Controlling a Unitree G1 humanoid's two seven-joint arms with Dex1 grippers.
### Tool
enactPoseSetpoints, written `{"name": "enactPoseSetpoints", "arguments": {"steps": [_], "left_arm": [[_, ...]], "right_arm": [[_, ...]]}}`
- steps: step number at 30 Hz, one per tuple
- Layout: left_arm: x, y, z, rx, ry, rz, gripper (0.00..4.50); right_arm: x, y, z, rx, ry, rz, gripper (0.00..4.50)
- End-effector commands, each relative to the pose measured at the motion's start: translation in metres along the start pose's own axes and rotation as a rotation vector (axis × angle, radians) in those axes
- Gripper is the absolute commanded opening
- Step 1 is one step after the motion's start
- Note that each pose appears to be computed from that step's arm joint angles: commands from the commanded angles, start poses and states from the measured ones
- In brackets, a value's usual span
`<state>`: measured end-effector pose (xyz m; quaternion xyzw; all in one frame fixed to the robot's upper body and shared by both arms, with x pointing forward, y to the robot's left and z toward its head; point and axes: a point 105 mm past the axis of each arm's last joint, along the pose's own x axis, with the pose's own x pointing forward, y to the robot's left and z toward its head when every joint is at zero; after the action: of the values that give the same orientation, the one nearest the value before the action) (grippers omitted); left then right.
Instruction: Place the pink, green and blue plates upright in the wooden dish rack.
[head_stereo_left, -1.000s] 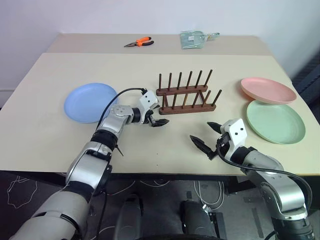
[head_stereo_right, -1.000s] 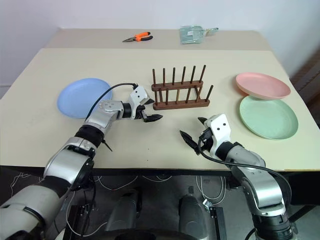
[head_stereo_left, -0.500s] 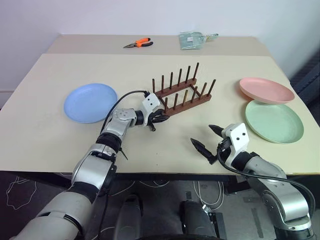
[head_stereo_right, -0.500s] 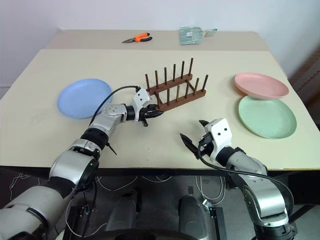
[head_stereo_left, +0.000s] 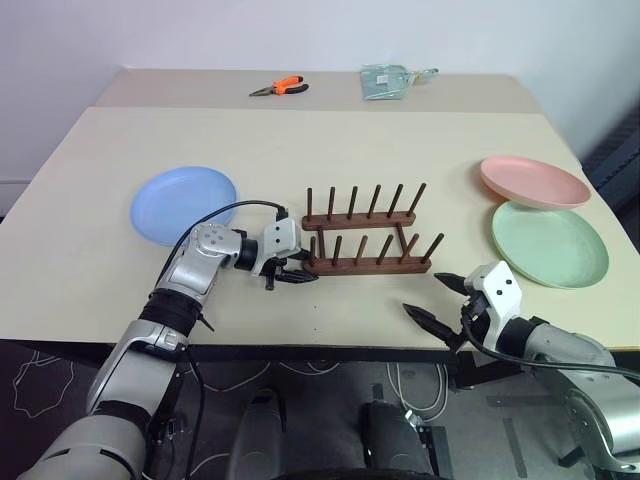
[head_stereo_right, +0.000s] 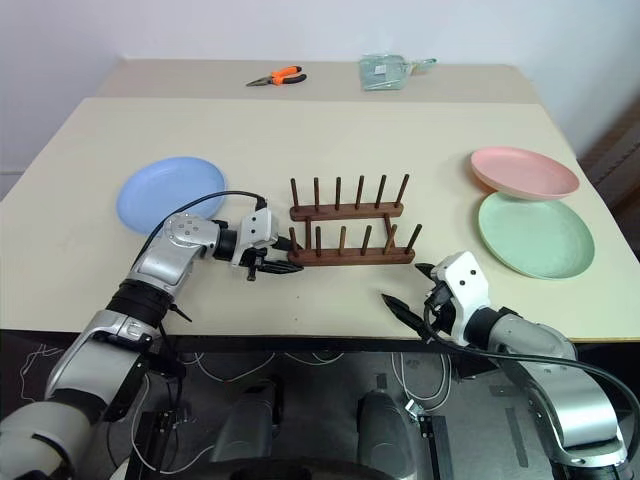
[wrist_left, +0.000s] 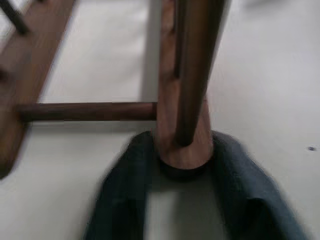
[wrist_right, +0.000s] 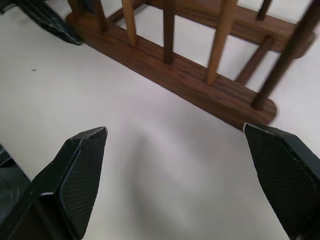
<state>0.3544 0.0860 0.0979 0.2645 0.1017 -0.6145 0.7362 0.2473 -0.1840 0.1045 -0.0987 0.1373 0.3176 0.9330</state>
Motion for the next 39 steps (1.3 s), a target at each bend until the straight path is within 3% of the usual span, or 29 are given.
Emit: {"name": "enactPoseSetpoints", "arguments": {"steps": [1,4,7,11,12,13,19,27,32,39], "left_arm": [[-0.009,0.004,-0.019,-0.036,0.109,0.06,3.52],[-0.027,0.002,-0.027,-0.115,0.116,0.095,3.56],[-0.049,-0.017,-0.026,-0.2,0.094,0.082,2.69],[-0.049,-0.048,-0.02,-0.27,0.076,0.026,0.78],[-0.047,-0.055,-0.018,-0.286,0.071,0.01,0.28],[-0.044,-0.062,-0.017,-0.292,0.071,0.0,0.02],[-0.013,-0.065,-0.01,-0.288,0.029,0.101,0.02],[0.016,-0.01,-0.021,-0.305,0.049,0.45,0.02],[0.022,0.013,-0.026,-0.316,0.055,0.533,0.02],[0.024,0.03,-0.03,-0.318,0.056,0.575,0.02]], "right_arm": [[-0.005,-0.002,0.006,-0.037,-0.013,-0.023,4.5],[-0.005,0.0,0.004,-0.04,-0.01,-0.025,3.66],[0.001,0.001,0.0,-0.048,0.005,-0.034,2.24],[0.011,0.005,-0.004,-0.054,0.017,-0.023,0.21],[0.013,0.006,-0.005,-0.059,0.02,-0.017,0.0],[0.016,0.007,-0.005,-0.063,0.022,-0.015,0.0],[0.043,0.001,-0.008,-0.124,0.051,-0.066,0.0],[0.085,-0.038,0.001,-0.239,0.071,-0.248,0.0],[0.102,-0.063,0.01,-0.268,0.063,-0.33,0.0],[0.11,-0.071,0.017,-0.274,0.036,-0.342,0.0]]}}
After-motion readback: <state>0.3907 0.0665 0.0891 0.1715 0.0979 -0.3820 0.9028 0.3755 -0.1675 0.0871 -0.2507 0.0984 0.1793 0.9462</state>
